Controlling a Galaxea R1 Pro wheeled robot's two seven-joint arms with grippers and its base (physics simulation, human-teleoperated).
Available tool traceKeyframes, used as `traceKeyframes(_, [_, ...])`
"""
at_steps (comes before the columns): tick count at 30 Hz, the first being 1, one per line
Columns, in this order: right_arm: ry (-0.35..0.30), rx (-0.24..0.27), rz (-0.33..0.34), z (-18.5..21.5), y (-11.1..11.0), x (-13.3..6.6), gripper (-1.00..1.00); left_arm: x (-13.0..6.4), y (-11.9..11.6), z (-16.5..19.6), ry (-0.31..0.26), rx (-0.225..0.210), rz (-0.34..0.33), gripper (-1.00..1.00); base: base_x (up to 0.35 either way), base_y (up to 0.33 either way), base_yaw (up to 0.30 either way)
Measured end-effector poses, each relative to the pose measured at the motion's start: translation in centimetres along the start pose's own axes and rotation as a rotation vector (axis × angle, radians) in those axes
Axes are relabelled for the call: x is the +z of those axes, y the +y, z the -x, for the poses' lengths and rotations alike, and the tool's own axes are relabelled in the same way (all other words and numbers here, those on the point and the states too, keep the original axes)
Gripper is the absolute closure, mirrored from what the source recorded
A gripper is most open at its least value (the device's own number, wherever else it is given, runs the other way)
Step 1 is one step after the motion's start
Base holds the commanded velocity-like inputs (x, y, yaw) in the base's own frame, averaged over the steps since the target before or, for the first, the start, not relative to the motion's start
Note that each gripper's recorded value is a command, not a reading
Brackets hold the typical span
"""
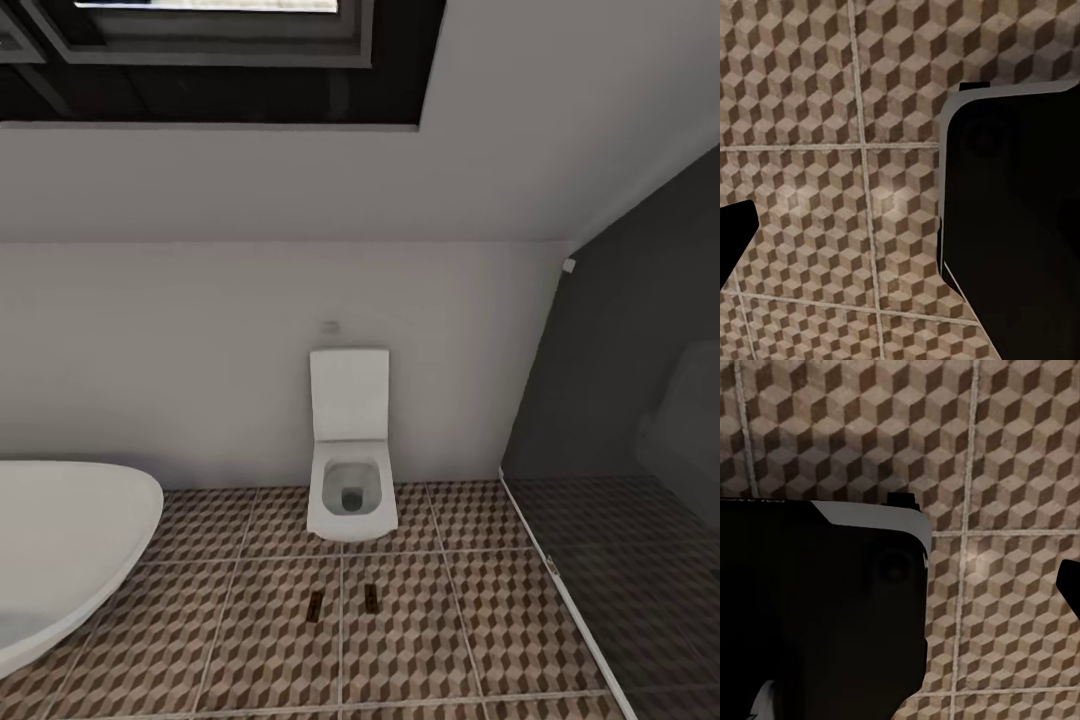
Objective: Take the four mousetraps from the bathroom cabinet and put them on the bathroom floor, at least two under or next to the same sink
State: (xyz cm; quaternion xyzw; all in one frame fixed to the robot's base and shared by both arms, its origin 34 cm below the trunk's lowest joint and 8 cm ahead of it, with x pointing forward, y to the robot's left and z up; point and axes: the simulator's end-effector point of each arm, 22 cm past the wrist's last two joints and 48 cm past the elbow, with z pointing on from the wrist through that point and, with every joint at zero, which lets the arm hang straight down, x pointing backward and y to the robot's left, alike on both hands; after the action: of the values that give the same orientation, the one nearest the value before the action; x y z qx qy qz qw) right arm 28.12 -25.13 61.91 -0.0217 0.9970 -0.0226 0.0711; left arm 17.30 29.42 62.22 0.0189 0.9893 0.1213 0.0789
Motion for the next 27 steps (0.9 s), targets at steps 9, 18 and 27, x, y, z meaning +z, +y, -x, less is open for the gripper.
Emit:
traceKeyframes(9, [-0.015, 0.001, -0.001, 0.6, -0.1, -0.2, -1.0, 0.0, 0.0, 0.6, -0.014, -0.003, 0.001, -1.0, 0.0, 0.0, 0.0])
traceKeyframes(18, [-0.028, 0.001, -0.002, 1.2, -0.1, -0.3, -1.0, 0.0, 0.1, 1.0, -0.026, -0.006, 0.002, -1.0, 0.0, 0.0, 0.0])
traceKeyframes(27, [-0.029, 0.001, -0.002, 1.2, -0.2, -0.3, -1.0, 0.0, 0.1, 1.1, -0.028, -0.007, 0.002, -1.0, 0.0, 0.0, 0.0])
